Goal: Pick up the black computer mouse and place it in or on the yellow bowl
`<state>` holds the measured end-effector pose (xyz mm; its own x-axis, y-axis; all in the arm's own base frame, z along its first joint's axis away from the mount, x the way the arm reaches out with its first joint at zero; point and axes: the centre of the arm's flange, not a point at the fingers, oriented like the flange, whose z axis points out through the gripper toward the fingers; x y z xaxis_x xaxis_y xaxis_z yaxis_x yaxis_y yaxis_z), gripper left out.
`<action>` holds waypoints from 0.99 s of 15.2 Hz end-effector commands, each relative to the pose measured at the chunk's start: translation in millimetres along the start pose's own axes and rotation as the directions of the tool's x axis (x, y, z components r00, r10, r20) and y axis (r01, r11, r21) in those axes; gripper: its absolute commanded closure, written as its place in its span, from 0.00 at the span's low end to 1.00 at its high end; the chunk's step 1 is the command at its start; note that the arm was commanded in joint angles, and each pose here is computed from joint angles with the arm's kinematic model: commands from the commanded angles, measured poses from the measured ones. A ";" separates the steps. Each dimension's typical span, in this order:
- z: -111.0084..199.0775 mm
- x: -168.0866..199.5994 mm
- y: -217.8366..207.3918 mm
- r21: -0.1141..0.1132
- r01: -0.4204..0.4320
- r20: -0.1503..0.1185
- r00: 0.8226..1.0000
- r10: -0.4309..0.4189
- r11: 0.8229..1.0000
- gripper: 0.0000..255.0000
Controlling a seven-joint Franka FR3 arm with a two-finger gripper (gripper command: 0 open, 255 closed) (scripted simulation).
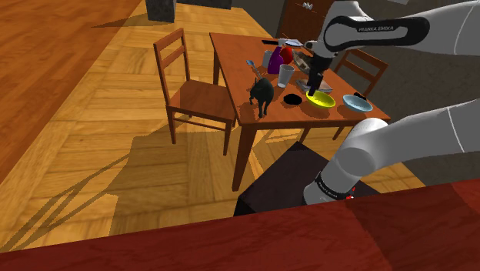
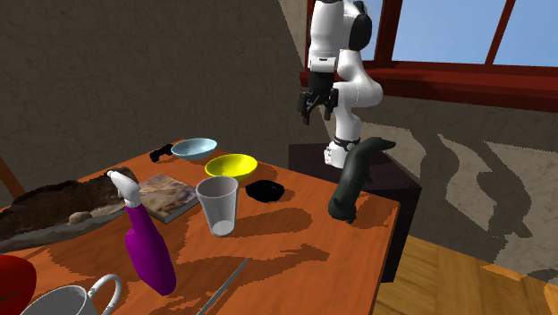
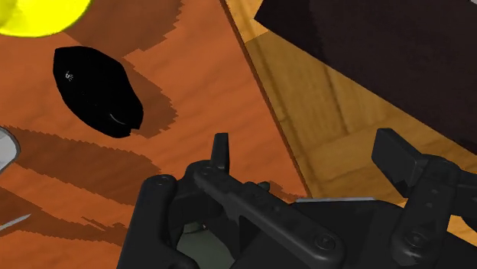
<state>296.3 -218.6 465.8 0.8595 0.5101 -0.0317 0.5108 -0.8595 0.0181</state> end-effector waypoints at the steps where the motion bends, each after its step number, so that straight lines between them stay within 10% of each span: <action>1: 13.0 -4.6 26.2 -0.001 0.054 -0.015 0.998 -0.054 0.999 0.00; 15: 106.6 -5.7 190.7 -0.007 0.394 -0.120 0.912 -0.392 0.919 0.00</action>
<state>377.0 -380.6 370.6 0.6152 0.7854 0.0686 0.7874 -0.6165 -0.0026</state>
